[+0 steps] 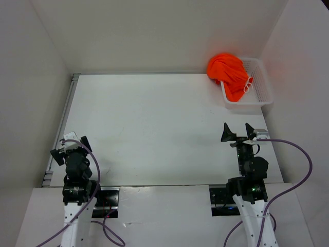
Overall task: Fold and stack the shorts
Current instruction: Grab the shorts from the pile
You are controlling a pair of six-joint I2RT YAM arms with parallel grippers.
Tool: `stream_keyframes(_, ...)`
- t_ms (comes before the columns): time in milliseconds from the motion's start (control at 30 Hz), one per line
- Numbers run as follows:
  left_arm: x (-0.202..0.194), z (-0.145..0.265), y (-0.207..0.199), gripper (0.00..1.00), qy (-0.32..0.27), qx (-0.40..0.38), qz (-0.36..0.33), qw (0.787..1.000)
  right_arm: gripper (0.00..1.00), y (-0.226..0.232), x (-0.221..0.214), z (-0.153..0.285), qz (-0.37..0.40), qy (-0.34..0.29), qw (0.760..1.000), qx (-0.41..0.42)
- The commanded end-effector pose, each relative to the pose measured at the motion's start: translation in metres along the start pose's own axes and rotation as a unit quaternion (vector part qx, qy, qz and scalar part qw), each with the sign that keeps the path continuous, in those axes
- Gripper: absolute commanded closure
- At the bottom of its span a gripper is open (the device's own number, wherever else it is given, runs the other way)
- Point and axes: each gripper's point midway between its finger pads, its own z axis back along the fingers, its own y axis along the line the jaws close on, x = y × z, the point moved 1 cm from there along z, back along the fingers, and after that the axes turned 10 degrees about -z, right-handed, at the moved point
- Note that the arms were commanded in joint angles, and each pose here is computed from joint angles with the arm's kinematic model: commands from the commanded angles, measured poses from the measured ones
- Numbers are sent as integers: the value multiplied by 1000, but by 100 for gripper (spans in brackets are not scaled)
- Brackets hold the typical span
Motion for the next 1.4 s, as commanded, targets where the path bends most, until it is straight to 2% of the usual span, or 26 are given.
stream_keyframes(0, -1, 1, 5, 0, -4, 13, 4, 1000, 1, -3, 1, 1, 3, -7, 1000, -5)
stream_keyframes(333, -24, 2, 16, 0, 36, 53, -18, 998, 1, -4, -5, 1, 21, 3, 1000, -4)
stream_keyframes(467, -30, -1, 28, 0, 32, 114, -4, 993, 1, -5, -10, 1, 22, 8, 1000, -5)
stream_keyframes(567, -37, 2, 44, 0, 44, 171, -1, 984, 1, -6, -2, -1, 35, -13, 999, -5)
stream_keyframes(733, -38, 17, 65, 0, 72, 216, -19, 973, 1, 6, -20, -2, 181, 6, 981, 76)
stream_keyframes(800, -38, 19, 70, 0, 73, 235, -16, 969, 1, 10, -22, -1, 238, 8, 966, 104)
stream_keyframes(933, -51, 34, 88, 0, 107, 297, -41, 948, 1, 27, -40, 5, 308, 28, 932, 186)
stream_keyframes(1000, -58, 39, 91, 0, 124, 303, -63, 943, 1, 27, -35, 3, 326, 16, 927, 186)
stream_keyframes(1133, -70, 51, 101, 0, 156, 333, -103, 924, 1, 7, -32, -3, 338, 5, 933, 127)
stream_keyframes(1167, -74, 53, 103, 0, 161, 344, -109, 919, 1, 5, -31, -3, 355, 4, 927, 123)
stream_keyframes(1233, -74, 59, 109, 0, 162, 371, -107, 908, 1, -2, -46, 2, 366, 47, 921, 124)
stream_keyframes(1267, -75, 67, 115, 0, 165, 404, -108, 893, 1, -5, -44, 3, 360, 54, 925, 114)
stream_keyframes(1333, -75, 77, 123, 0, 175, 432, -122, 876, 1, -7, -40, 5, 323, 66, 939, 95)
stream_keyframes(1367, -69, 90, 132, 0, 181, 462, -131, 858, 1, -14, -43, 6, 317, 76, 942, 75)
